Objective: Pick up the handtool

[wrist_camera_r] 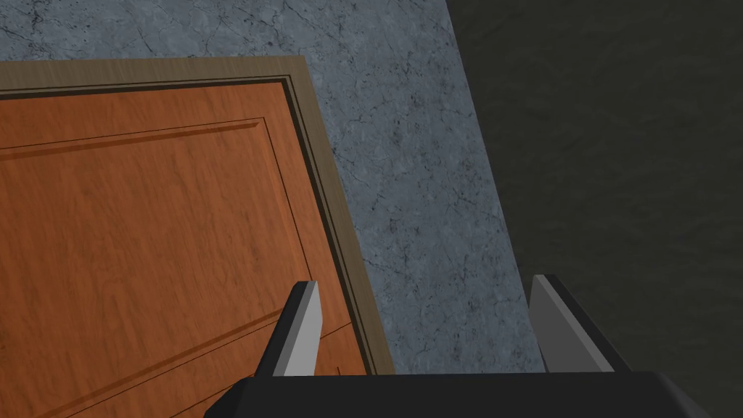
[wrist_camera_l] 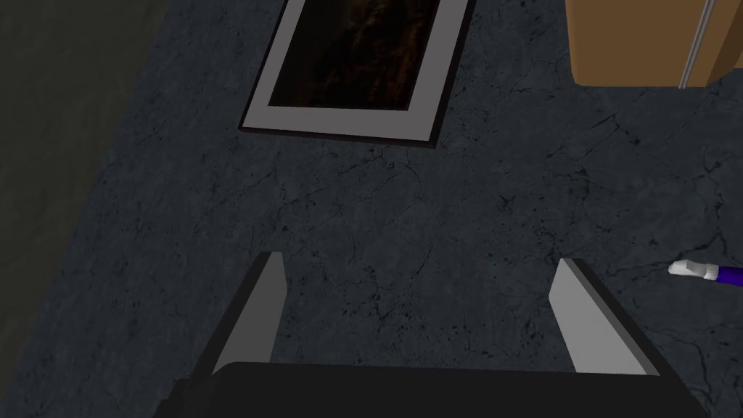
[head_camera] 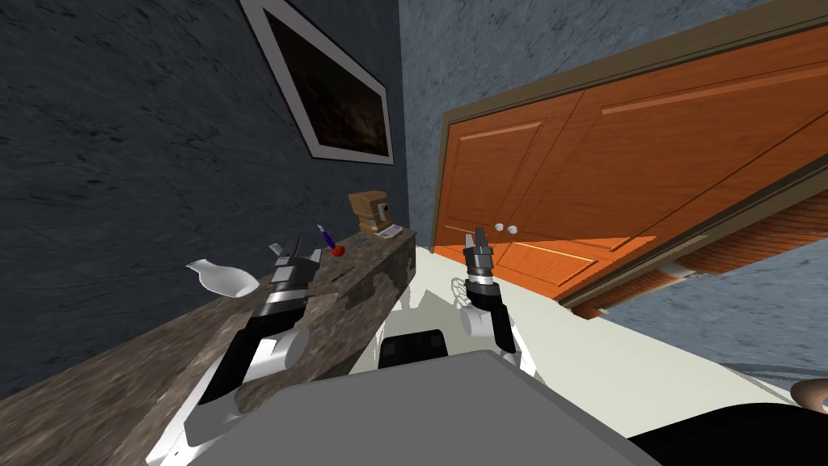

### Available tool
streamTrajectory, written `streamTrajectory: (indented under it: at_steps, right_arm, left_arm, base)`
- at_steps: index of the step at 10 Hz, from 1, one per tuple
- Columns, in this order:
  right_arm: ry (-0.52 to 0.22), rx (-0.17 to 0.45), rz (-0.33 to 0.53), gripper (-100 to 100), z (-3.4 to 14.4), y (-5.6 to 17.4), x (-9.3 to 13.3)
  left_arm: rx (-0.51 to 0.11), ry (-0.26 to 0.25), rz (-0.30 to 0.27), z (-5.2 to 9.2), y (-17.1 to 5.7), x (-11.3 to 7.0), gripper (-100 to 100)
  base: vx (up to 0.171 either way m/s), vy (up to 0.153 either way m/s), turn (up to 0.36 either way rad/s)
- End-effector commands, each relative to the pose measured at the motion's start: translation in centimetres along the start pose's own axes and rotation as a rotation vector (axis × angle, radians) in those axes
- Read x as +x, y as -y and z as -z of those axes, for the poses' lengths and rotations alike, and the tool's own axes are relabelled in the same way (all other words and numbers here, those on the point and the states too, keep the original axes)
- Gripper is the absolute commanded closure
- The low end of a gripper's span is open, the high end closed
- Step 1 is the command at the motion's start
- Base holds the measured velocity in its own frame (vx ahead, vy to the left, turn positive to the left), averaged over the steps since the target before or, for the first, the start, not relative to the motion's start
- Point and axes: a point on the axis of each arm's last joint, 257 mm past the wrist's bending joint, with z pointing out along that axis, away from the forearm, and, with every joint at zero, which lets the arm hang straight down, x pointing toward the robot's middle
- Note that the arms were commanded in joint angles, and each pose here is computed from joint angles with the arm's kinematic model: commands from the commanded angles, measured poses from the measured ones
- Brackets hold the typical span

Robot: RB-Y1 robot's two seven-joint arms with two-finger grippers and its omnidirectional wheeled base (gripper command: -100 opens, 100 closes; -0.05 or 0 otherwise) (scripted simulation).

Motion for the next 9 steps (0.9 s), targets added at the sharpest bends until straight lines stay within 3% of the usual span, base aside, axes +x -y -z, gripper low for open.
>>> streamTrajectory:
  at_steps: [1,9]
  right_arm:
    - [0.0,0.0,0.0,0,0.0,0.0,0.0]
    - [0.0,0.0,0.0,0,0.0,0.0,0.0]
  left_arm:
    - [-0.043,0.001,0.014,-0.1,-1.2,-0.3,-100]
    - [-0.236,0.013,0.118,-1.3,-6.1,-2.6,-100]
  base:
    - [0.024,-0.031,-0.024]
    - [0.031,-0.033,-0.035]
